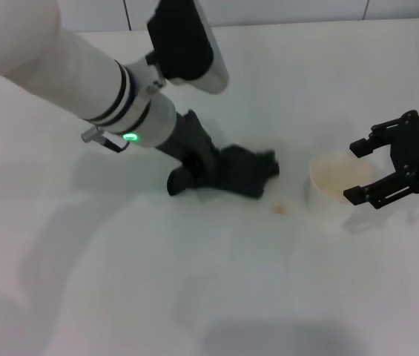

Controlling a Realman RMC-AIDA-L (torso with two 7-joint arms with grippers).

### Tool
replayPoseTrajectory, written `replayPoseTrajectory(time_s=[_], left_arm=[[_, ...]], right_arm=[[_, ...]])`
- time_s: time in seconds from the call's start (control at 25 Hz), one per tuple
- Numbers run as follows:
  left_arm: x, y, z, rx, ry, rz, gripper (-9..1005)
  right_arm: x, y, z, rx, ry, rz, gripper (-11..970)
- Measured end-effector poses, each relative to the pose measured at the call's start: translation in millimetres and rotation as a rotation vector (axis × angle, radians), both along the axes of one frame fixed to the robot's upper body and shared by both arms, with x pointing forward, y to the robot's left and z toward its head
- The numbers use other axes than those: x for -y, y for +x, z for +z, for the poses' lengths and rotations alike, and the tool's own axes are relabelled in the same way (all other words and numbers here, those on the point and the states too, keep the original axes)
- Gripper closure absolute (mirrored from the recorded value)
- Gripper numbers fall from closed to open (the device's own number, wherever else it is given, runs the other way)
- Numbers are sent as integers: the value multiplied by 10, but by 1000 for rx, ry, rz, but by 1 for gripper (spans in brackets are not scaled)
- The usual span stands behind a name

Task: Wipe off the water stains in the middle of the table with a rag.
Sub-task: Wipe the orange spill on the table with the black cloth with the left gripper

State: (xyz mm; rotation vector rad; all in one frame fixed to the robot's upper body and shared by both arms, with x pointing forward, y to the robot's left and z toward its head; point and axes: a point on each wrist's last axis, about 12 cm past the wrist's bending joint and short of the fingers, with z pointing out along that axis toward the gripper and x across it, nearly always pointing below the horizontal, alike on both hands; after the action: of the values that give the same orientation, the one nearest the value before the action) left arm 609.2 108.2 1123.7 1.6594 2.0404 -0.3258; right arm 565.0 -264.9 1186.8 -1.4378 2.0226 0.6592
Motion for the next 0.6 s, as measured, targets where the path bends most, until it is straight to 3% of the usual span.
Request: replayPoseTrajectory(time_s=[0.36,0.6], left_arm=[[47,134,-71,28,-6,54,946],[246,-8,-73,-12,-6,-45,946]], right_arm=[[-13,-1,-9,2,-1,8,117],[3,-15,-21,-2,-1,7,118]])
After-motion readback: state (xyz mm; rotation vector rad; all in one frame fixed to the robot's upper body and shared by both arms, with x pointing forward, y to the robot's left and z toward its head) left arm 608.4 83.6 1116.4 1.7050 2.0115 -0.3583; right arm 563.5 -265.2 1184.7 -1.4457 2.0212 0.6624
